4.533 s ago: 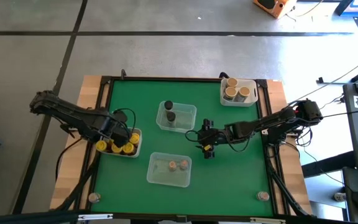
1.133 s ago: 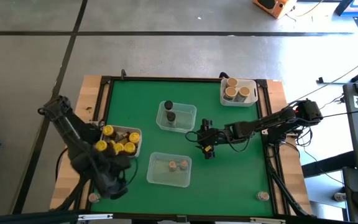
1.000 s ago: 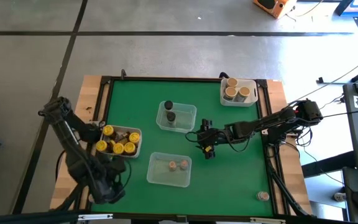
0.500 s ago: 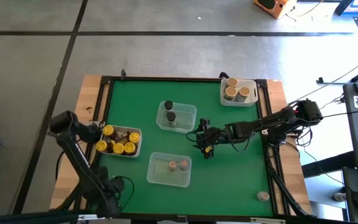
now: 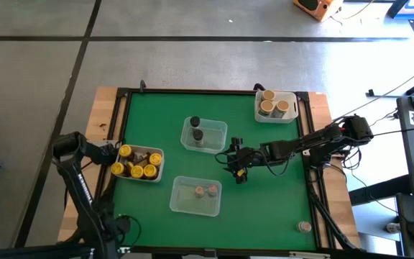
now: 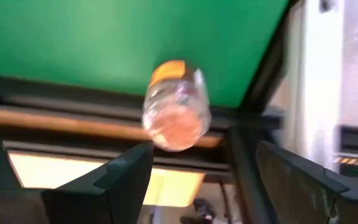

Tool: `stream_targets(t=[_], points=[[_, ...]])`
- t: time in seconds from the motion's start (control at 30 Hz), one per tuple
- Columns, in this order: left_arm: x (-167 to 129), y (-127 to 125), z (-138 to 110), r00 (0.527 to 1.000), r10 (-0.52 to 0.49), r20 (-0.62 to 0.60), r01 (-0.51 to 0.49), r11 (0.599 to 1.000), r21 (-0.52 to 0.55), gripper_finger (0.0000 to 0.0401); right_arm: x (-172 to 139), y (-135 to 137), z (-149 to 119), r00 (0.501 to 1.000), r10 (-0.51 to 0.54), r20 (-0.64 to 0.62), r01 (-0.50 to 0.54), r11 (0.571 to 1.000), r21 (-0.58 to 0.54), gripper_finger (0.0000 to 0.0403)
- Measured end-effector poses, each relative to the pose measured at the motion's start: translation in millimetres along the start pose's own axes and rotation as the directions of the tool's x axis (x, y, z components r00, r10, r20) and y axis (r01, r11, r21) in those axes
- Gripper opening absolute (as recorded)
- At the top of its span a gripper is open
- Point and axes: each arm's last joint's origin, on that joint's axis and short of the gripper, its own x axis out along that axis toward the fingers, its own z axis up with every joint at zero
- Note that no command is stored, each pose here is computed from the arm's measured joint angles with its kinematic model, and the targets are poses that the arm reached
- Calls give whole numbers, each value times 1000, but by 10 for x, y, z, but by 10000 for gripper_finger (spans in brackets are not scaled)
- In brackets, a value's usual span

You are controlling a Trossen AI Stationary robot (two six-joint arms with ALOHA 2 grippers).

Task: Sort spices by type
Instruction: Put the brown spice bottle into the bottom transparent bin

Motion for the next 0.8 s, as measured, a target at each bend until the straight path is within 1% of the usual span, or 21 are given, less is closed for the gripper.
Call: stream_targets(t=[0.1, 0.23, 0.33, 0.43, 0.53, 0.63, 0.8], points=[[79, 22, -43, 1000, 19, -3, -19, 1000, 5, 280, 0, 5, -25, 1000, 5, -25, -5, 1000, -6, 299], [160, 81, -34, 999, 50, -2, -50, 999, -9, 280, -1, 11, -36, 999, 22, -34, -22, 1000, -3, 299], [214, 106, -16, 999, 50, -1, -50, 999, -4, 280, -1, 11, -33, 999, 22, -31, -22, 1000, -2, 298], [271, 97, -33, 1000, 30, 7, -30, 999, 33, 280, -1, 11, -32, 999, 22, -30, -22, 1000, -1, 298], [332, 129, -26, 999, 37, 15, -38, 999, 22, 278, -1, 11, -31, 999, 22, -29, -22, 1000, 1, 298], [378, 143, -12, 999, 31, 33, -31, 999, 16, 261, 0, 9, -25, 1000, 21, -23, -21, 1000, 3, 298], [388, 151, -16, 999, 31, 14, -31, 999, 31, 213, 0, 9, -22, 1000, 20, -20, -20, 1000, 3, 298]])
